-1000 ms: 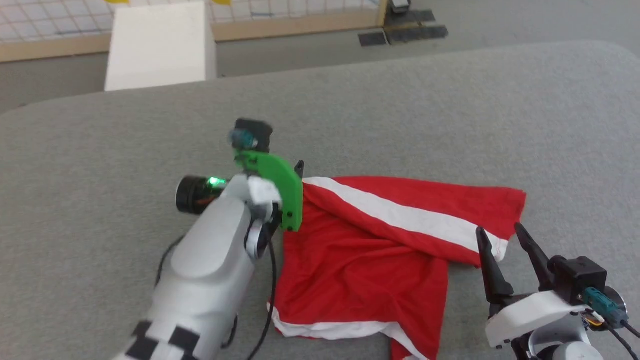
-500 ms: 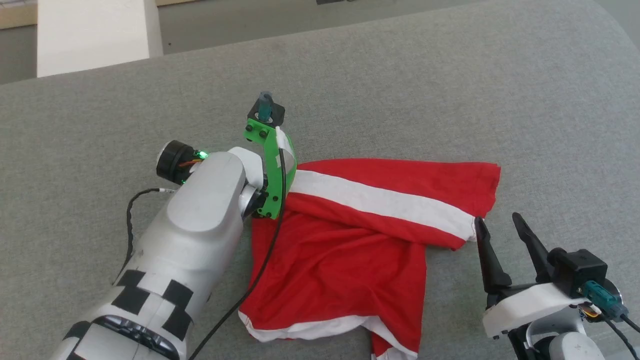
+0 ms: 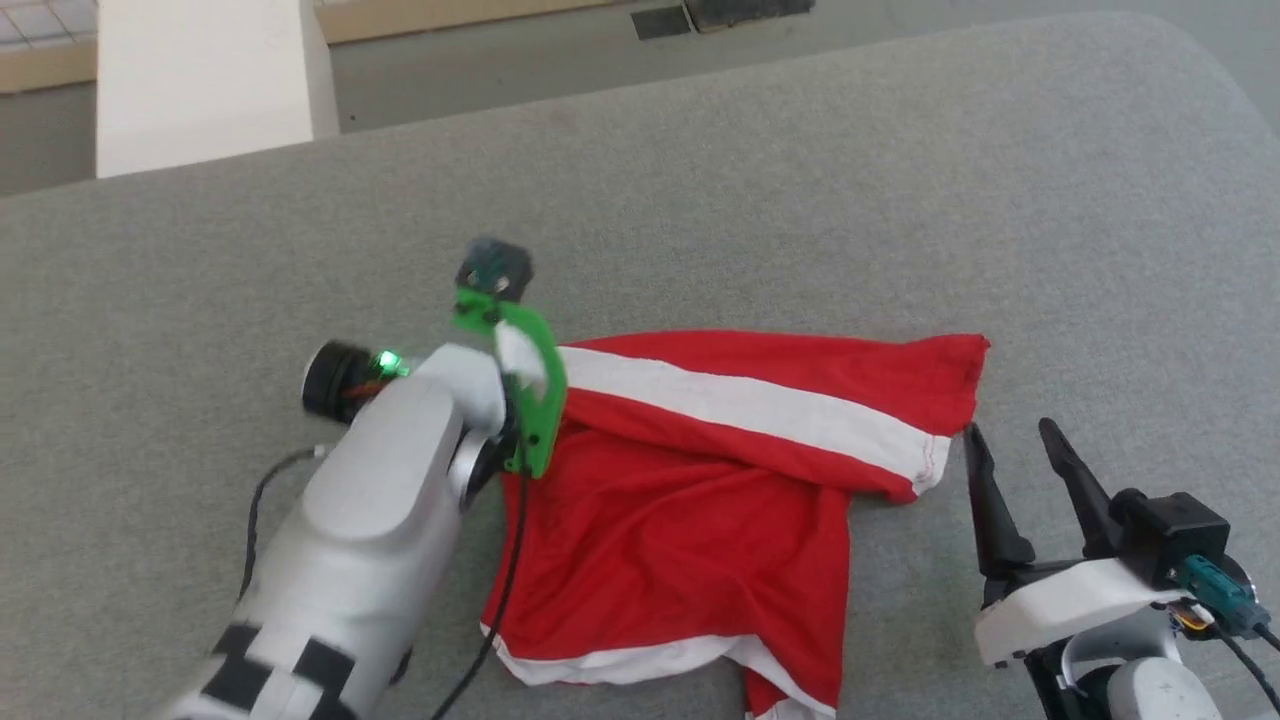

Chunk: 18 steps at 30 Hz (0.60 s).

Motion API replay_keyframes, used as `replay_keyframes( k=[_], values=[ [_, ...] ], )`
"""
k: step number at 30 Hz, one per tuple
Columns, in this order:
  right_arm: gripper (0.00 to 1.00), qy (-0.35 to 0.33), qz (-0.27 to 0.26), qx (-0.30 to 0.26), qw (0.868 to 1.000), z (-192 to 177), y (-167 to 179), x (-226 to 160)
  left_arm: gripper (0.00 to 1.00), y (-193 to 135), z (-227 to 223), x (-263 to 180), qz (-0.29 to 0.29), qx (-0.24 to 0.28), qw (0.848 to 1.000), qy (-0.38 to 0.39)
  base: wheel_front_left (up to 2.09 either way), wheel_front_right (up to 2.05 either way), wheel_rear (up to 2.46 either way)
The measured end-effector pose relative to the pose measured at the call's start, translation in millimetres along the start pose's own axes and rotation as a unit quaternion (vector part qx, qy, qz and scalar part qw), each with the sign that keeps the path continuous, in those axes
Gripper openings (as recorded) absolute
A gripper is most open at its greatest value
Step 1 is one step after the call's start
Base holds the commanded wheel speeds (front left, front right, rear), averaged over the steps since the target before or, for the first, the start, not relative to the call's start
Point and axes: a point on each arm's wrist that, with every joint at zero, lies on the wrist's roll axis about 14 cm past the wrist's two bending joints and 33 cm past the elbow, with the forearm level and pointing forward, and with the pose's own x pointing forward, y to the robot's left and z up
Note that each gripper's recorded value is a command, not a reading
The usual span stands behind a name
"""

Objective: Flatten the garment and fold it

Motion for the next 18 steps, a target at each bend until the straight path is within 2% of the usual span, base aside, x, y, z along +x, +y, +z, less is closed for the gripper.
replay_keyframes(
  k=[2,7,13,18],
  values=[
    [1.0,-0.009,0.001,0.001,1.0,6,0,-1,0.0,6,-1,-9,0.008,-0.049,0.997,-0.051,0.0,0.0,0.0],
    [1.0,-0.028,0.009,0.004,1.0,17,4,-4,0.0,16,-20,-36,0.034,-0.123,0.982,-0.14,0.0,0.0,0.0],
    [1.0,-0.027,0.038,0.001,0.999,21,23,-1,0.0,20,-62,-68,0.066,-0.168,0.968,-0.173,0.0,0.0,0.0],
    [1.0,0.03,0.059,-0.002,0.998,3,37,4,0.0,23,-77,-92,0.089,-0.192,0.958,-0.192,0.0,0.0,0.0]
  ],
)
